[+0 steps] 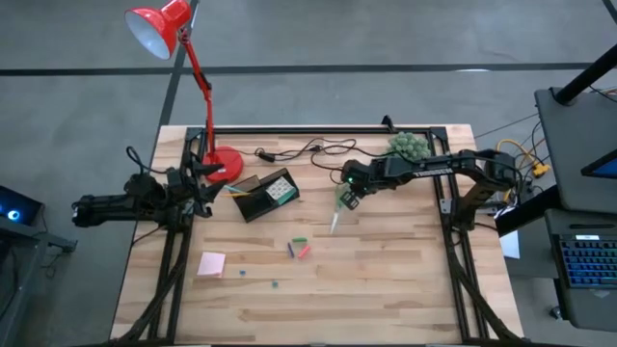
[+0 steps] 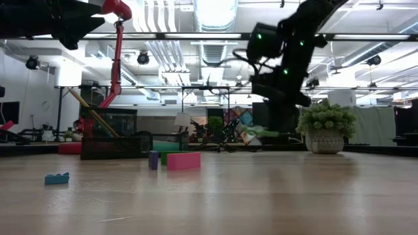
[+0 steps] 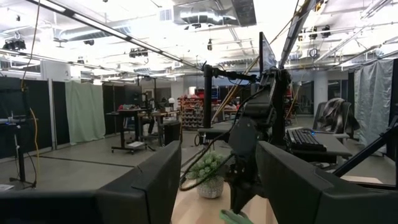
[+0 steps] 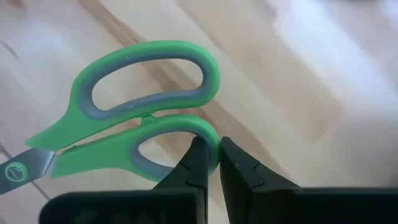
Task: Pick and place office supplies into organizer
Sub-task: Put the green scissor into the desk organizer
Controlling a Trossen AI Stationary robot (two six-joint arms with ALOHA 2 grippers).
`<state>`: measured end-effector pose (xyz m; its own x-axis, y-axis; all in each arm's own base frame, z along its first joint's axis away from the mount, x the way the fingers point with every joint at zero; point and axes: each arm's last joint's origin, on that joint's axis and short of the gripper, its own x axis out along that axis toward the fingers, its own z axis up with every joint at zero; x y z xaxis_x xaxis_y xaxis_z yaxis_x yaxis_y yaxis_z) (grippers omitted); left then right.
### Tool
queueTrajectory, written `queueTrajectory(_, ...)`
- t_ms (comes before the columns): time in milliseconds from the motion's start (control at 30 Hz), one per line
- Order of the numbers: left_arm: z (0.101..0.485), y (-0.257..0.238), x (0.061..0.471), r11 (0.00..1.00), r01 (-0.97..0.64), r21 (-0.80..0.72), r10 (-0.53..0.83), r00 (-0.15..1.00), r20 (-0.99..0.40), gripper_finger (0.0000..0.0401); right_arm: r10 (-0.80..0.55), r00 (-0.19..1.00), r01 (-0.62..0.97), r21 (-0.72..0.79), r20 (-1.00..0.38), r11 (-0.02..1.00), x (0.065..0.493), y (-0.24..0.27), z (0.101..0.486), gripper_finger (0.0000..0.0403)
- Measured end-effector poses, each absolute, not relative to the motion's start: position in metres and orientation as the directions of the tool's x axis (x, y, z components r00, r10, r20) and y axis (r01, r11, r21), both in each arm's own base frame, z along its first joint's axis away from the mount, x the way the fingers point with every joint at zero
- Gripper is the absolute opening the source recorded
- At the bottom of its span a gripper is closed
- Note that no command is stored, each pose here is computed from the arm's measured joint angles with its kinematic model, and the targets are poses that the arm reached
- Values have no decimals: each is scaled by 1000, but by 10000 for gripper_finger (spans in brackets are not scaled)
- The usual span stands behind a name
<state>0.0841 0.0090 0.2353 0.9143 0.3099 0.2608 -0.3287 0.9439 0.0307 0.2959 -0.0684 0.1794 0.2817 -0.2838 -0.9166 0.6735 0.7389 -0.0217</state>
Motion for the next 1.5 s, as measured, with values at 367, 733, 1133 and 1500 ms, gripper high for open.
queueTrajectory(367,235,9,84,944,-329,30,310,914,261,196,-547,518,600,-177,-658,781,340,-51,234,12)
queueTrajectory(733,235,9,84,944,-328,30,310,914,262,196,-645,718,587,-272,-260,763,362,-48,263,12)
queueTrajectory(1133,235,9,84,944,-328,30,310,914,263,196,-560,828,514,-362,-27,778,363,-45,273,12)
queueTrajectory(1500,236,9,84,944,-328,26,309,911,272,196,-467,884,424,-483,35,766,365,-47,278,12)
